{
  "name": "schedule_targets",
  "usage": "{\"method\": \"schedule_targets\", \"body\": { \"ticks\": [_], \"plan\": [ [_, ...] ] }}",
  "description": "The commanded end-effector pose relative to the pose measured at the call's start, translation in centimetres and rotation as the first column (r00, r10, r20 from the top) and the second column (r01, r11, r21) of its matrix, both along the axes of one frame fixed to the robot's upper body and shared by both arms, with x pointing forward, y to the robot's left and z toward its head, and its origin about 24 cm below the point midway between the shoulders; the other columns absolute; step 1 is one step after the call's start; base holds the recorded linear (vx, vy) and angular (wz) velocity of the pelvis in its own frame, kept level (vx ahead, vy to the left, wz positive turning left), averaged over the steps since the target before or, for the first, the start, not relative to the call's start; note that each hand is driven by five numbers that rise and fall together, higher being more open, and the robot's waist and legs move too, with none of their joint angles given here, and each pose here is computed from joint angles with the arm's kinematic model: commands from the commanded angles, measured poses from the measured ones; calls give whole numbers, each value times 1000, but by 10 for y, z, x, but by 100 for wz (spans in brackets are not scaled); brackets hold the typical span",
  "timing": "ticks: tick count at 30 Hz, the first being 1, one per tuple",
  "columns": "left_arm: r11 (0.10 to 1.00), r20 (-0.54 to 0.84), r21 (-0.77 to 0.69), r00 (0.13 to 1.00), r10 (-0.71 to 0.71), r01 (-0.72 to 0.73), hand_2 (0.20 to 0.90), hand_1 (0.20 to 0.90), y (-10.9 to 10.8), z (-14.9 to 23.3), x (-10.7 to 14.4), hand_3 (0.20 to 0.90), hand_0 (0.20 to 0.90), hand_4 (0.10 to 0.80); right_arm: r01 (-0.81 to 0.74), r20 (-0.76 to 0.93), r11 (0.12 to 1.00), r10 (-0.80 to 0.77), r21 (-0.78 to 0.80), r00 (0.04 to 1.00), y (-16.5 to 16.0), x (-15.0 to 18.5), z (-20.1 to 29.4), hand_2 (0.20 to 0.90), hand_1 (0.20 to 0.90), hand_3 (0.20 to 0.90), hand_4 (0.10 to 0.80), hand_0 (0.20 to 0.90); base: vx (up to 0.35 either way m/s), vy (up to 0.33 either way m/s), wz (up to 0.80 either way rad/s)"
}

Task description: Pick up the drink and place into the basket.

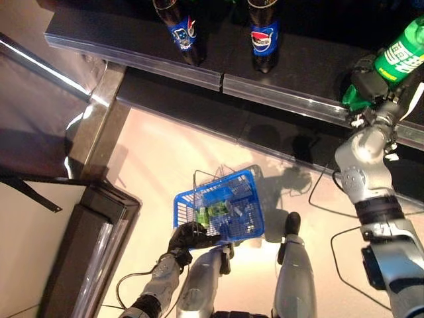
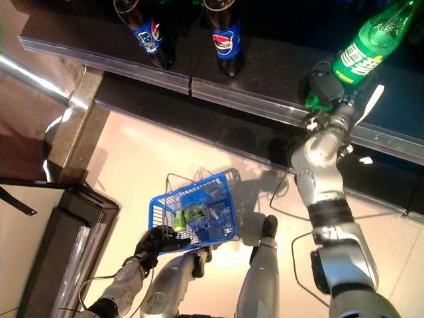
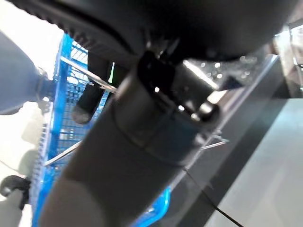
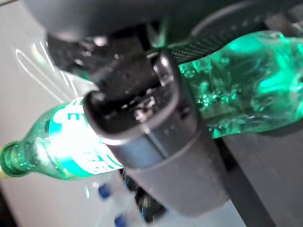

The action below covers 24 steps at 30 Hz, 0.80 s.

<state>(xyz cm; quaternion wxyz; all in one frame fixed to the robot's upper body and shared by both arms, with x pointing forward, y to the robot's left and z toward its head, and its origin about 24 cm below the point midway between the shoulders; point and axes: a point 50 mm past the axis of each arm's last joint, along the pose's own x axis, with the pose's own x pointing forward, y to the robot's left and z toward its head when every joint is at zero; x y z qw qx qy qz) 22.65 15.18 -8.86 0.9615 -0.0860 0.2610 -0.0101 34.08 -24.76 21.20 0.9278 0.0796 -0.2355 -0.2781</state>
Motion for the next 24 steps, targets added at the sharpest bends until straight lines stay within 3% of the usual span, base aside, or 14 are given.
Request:
{"method": "schedule_targets", "body": {
  "ticks": [1, 13, 20, 24],
  "plan": [
    [996, 319, 42, 946, 62, -80, 300, 300, 52, 49, 9, 200, 300, 100, -154, 421, 948, 264, -277, 868, 38, -45, 82, 300, 300, 200, 100, 300, 22, -12, 3],
    [998, 547, 50, 835, -52, 30, 300, 300, 52, 102, 11, 200, 300, 100, -550, 303, 755, 650, -357, 697, 94, -74, 38, 300, 300, 200, 100, 300, 54, -27, 7],
    [995, 598, 2, 797, -83, 102, 300, 300, 42, 117, 8, 200, 300, 100, -684, 200, 652, 755, -326, 624, 122, -74, 18, 300, 300, 200, 100, 300, 39, -3, 10],
    [982, 674, 6, 725, -142, 187, 300, 300, 34, 139, 8, 200, 300, 100, -747, 156, 597, 801, -292, 578, 138, -73, 7, 300, 300, 200, 100, 300, 1, -10, 11]
  ]
}}
